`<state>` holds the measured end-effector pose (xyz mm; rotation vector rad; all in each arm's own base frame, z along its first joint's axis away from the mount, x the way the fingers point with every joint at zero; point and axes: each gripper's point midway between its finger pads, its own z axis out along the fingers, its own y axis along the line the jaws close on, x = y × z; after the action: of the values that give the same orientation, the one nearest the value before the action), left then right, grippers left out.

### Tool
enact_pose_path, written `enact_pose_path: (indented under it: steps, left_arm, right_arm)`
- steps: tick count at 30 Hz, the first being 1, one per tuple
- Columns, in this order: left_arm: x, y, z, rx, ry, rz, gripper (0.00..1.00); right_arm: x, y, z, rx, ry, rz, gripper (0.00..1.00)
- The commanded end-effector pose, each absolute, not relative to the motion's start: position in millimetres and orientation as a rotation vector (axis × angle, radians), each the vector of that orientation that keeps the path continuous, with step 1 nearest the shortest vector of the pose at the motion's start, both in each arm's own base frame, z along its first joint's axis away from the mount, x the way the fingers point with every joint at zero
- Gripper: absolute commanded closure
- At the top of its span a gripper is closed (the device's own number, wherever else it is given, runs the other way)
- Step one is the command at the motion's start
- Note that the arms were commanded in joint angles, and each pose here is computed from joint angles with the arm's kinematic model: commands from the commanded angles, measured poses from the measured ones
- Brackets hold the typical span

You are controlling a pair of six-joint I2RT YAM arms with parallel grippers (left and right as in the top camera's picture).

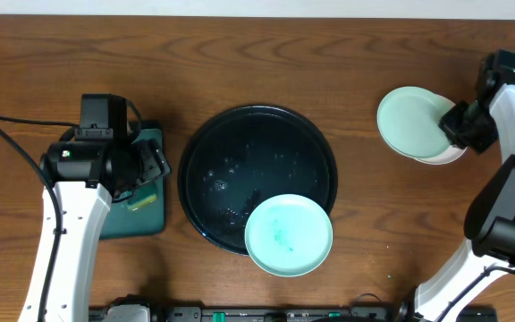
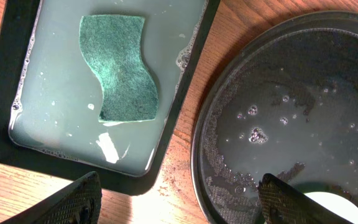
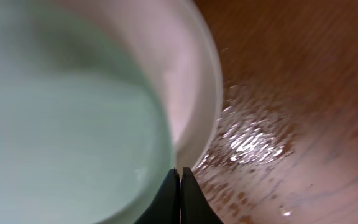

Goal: Clean dirty plates on tray and stack at the side
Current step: 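Release the plate on the stack and raise the right gripper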

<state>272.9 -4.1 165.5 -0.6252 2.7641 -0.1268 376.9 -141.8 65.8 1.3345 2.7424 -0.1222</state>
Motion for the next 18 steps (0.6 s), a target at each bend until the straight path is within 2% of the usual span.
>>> enact_pose_path:
  steps: [1, 4, 7, 11, 18]
  left_arm:
    - [271.3, -4.6, 165.5, -0.609, 2.772, -0.121, 0.19]
    - [271.4, -4.6, 165.6, -0.609, 2.771, -0.122, 0.19]
    - [271.8, -4.6, 165.7, -0.609, 2.770, -0.122, 0.19]
    - [271.5, -4.6, 165.6, -0.609, 2.771, -0.122, 0.19]
    - [271.4, -4.7, 165.6, -0.609, 2.771, -0.122, 0.19]
  right_arm:
    - [367.5, -165.8, 67.1, 1.416, 2.700, -0.157, 0.99]
    - [373.1, -157.8, 66.4, 1.299, 2.763, -0.021, 0.99]
    - [402.7, -116.7, 73.2, 0.851, 2.837, 0.351, 0.99]
    - [426.2, -59.8, 94.0, 0.457, 2.770, 0.704, 0.99]
    - [447.4, 11.4, 97.7, 0.145, 2.759, 0.710, 0.99]
